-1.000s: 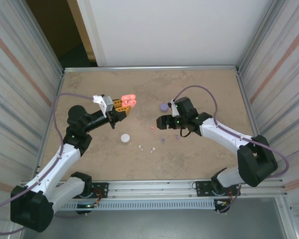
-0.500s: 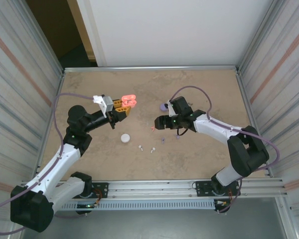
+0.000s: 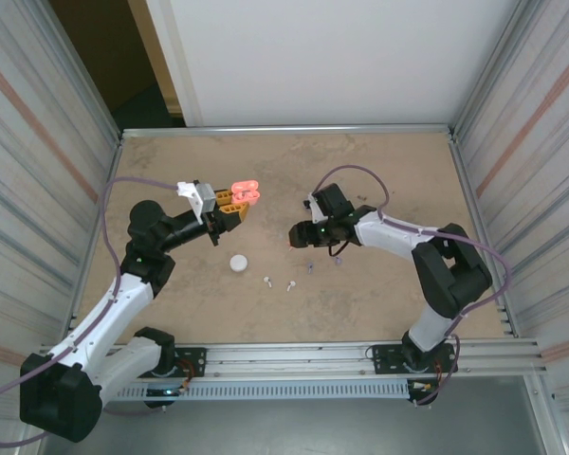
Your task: Insert the wireless bluetooth earbuds into the charging case
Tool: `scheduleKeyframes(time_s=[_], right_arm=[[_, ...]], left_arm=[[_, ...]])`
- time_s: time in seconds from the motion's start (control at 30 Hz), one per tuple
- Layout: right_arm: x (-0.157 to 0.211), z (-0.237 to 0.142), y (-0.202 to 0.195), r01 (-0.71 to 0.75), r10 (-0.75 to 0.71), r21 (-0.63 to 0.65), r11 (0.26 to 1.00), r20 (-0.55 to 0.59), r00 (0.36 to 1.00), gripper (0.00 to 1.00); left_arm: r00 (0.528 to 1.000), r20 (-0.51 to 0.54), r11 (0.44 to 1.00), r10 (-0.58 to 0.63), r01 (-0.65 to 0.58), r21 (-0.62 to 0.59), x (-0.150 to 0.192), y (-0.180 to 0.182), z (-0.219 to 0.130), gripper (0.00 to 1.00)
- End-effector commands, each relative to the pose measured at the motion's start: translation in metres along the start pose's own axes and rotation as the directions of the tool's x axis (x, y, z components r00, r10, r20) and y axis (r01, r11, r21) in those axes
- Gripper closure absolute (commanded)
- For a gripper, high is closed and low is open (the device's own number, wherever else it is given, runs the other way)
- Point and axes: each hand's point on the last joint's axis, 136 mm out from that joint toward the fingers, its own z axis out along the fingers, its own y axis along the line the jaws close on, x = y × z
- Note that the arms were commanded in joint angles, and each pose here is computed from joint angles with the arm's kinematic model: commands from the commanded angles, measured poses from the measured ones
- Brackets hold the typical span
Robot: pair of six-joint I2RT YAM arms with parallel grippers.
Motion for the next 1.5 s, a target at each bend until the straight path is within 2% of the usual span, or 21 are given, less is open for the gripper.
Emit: scheduleKeyframes(time_s=[0.0,0.5,0.63,1.47], right_arm=[[-0.009,0.006,0.013,-0.004,0.004,-0.035,0.999,-0.001,1.0,0.39],[-0.009,0.036,0.014,-0.047,0.045,-0.045,0.998,-0.046,0.998,0.49],[-0.007,0.042,0.014,-0.051,0.048,-0.05,0.997,-0.057,0.997,0.54],[0.002,0.069,0.003,-0.07,0.067,-0.033,0.997,-0.102,0.993,0.66]], left_arm=[[0.997,0.057,0.999,0.045,-0.046,0.016,-0.024,-0.006,-0.004,1.0],[0.997,0.059,0.999,0.044,-0.045,0.02,-0.025,-0.007,-0.004,1.0],[0.997,0.061,0.999,0.045,-0.047,0.021,-0.026,-0.007,-0.004,1.0],[0.997,0.061,0.998,0.046,-0.048,0.026,-0.026,-0.009,-0.005,1.0]])
